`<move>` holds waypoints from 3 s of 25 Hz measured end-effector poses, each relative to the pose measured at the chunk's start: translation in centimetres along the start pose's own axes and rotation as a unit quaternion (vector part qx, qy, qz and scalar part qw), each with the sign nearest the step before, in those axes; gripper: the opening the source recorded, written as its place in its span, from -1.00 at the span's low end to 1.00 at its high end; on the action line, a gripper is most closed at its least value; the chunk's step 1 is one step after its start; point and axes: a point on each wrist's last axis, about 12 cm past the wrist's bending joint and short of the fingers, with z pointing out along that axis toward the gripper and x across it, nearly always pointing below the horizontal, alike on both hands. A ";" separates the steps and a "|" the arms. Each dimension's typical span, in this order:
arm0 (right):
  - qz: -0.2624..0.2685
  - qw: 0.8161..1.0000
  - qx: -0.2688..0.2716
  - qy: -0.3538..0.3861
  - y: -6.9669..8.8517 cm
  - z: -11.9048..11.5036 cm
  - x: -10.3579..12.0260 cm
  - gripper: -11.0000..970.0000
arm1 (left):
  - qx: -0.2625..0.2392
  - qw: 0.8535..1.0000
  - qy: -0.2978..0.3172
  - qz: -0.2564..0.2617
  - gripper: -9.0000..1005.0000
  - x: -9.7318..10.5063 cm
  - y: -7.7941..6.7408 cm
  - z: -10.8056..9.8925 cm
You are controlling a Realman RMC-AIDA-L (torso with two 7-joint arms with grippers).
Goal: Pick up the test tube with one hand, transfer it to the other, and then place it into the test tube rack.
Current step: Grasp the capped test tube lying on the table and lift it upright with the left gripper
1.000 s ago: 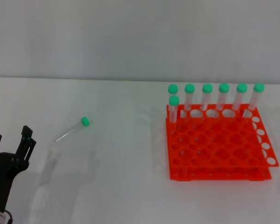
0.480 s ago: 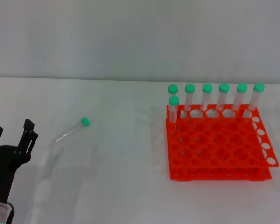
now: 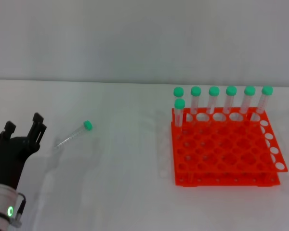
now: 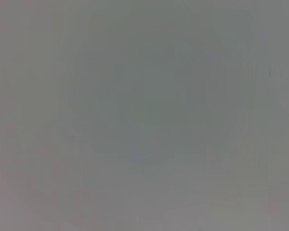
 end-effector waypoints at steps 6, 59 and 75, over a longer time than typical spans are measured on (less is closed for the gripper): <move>-0.028 0.999 0.023 -0.010 -0.5 0.4 -0.5 0.77 | 0.014 1.000 -0.023 0.008 0.65 -1.2 -0.6 2.7; -0.024 0.997 0.078 -0.018 -2.5 -1.5 0.1 0.77 | 0.321 0.725 0.493 0.357 0.65 -16.7 -3.6 18.9; -0.035 0.997 0.058 -0.042 -1.5 -1.1 -0.5 0.77 | 0.242 0.717 0.564 0.329 0.64 -13.6 -2.1 17.2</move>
